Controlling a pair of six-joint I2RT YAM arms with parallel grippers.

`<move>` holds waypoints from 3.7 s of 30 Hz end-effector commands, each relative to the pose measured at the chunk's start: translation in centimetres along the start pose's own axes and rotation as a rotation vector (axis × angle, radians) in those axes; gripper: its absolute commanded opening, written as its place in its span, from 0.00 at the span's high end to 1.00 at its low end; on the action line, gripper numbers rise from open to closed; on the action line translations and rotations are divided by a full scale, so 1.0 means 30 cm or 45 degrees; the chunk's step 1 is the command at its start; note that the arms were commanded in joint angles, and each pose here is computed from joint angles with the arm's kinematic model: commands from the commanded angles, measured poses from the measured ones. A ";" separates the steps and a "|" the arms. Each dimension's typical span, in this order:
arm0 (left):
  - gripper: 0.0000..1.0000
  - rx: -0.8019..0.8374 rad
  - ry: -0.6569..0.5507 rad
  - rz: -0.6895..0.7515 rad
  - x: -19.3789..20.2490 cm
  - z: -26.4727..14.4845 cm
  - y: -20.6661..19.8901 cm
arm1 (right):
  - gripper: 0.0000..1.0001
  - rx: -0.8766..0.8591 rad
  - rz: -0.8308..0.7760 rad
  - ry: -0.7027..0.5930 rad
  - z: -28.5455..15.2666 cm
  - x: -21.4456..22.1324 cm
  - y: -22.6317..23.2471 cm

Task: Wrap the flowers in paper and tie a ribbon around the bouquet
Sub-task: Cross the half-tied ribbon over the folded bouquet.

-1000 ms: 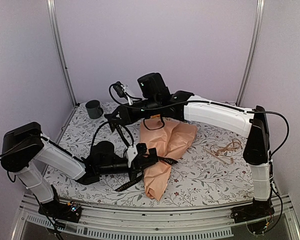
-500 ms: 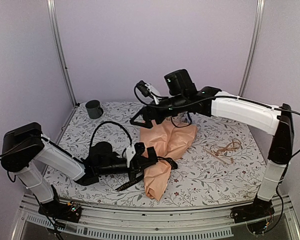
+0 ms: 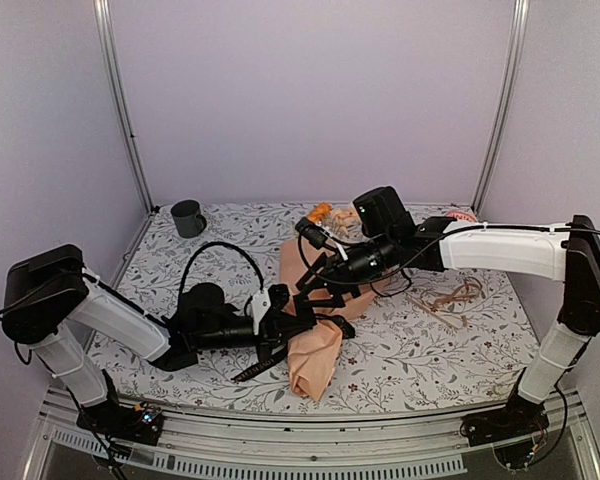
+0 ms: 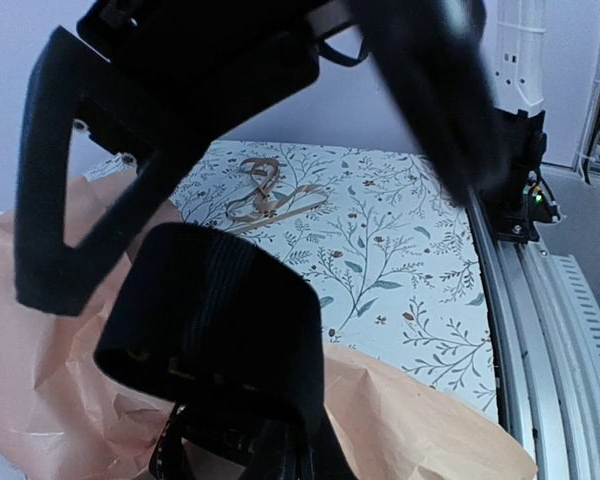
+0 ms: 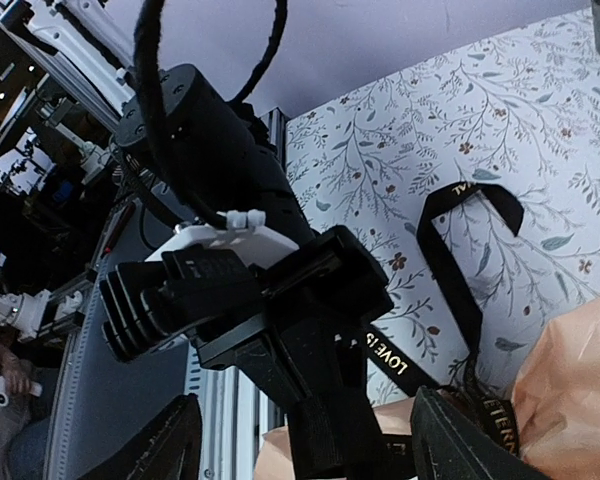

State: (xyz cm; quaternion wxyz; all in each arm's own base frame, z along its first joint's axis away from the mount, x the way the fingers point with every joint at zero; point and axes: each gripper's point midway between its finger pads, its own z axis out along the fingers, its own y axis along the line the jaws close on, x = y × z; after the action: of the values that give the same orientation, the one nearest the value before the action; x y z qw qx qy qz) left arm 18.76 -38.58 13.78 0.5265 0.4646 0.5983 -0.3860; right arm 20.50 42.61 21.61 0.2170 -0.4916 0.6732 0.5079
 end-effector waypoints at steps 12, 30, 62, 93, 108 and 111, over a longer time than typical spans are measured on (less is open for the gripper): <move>1.00 0.005 0.006 -0.013 0.000 -0.002 0.006 | 0.99 -0.056 0.064 0.028 0.032 0.062 -0.009; 0.22 -0.570 0.328 -0.408 0.024 -0.256 0.304 | 1.00 0.124 0.149 -0.006 -0.006 0.057 -0.131; 1.00 -0.938 0.650 -0.618 0.206 -0.387 0.409 | 1.00 0.131 0.199 -0.002 0.000 0.056 -0.158; 1.00 0.724 -0.206 0.470 -0.630 0.440 -0.599 | 1.00 0.235 0.276 -0.085 -0.135 -0.082 -0.334; 0.48 0.687 0.210 0.531 -0.181 0.598 -0.594 | 1.00 0.230 0.220 -0.031 -0.138 -0.076 -0.322; 0.32 0.597 0.291 0.570 -0.148 0.599 -0.546 | 1.00 0.224 0.219 -0.030 -0.137 -0.076 -0.319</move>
State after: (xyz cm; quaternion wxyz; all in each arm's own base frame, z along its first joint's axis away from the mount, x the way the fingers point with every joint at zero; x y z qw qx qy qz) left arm 6.51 -61.09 14.72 0.3839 0.7315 0.4066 -0.3900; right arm 30.71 39.76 20.26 0.2231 -0.3954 0.7591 0.4666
